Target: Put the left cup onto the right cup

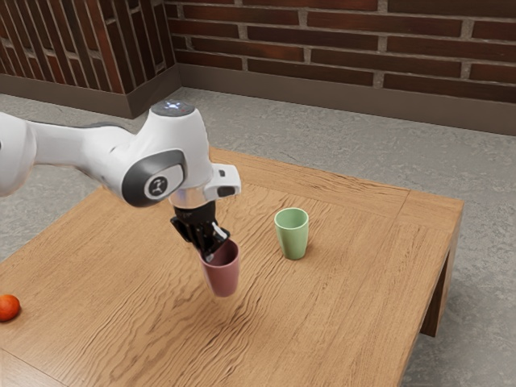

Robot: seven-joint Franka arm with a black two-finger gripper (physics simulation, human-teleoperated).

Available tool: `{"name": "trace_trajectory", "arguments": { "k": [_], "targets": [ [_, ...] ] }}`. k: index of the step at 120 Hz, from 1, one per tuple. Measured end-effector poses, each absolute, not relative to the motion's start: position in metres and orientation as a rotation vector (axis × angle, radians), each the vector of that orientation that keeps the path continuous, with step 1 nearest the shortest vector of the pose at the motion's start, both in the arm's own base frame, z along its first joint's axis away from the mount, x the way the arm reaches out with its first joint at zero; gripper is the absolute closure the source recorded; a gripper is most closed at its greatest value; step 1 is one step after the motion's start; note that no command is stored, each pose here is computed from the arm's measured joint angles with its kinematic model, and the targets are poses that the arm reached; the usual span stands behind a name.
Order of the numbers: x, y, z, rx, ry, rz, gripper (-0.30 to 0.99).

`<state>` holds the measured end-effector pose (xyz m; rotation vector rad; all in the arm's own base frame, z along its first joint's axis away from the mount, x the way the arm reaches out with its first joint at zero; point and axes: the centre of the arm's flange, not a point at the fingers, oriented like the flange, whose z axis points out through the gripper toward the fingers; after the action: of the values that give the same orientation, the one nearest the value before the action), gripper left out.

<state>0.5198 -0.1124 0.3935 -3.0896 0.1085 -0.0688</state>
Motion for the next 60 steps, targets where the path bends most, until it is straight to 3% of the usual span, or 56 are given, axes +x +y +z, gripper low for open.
{"name": "trace_trajectory", "arguments": {
  "k": [15, 60],
  "targets": [
    [0.541, -0.111, 0.427, -3.084, 0.080, -0.078, 0.78],
    [0.625, -0.085, 0.458, -3.070, -0.047, -0.047, 0.78]
  ]
}}
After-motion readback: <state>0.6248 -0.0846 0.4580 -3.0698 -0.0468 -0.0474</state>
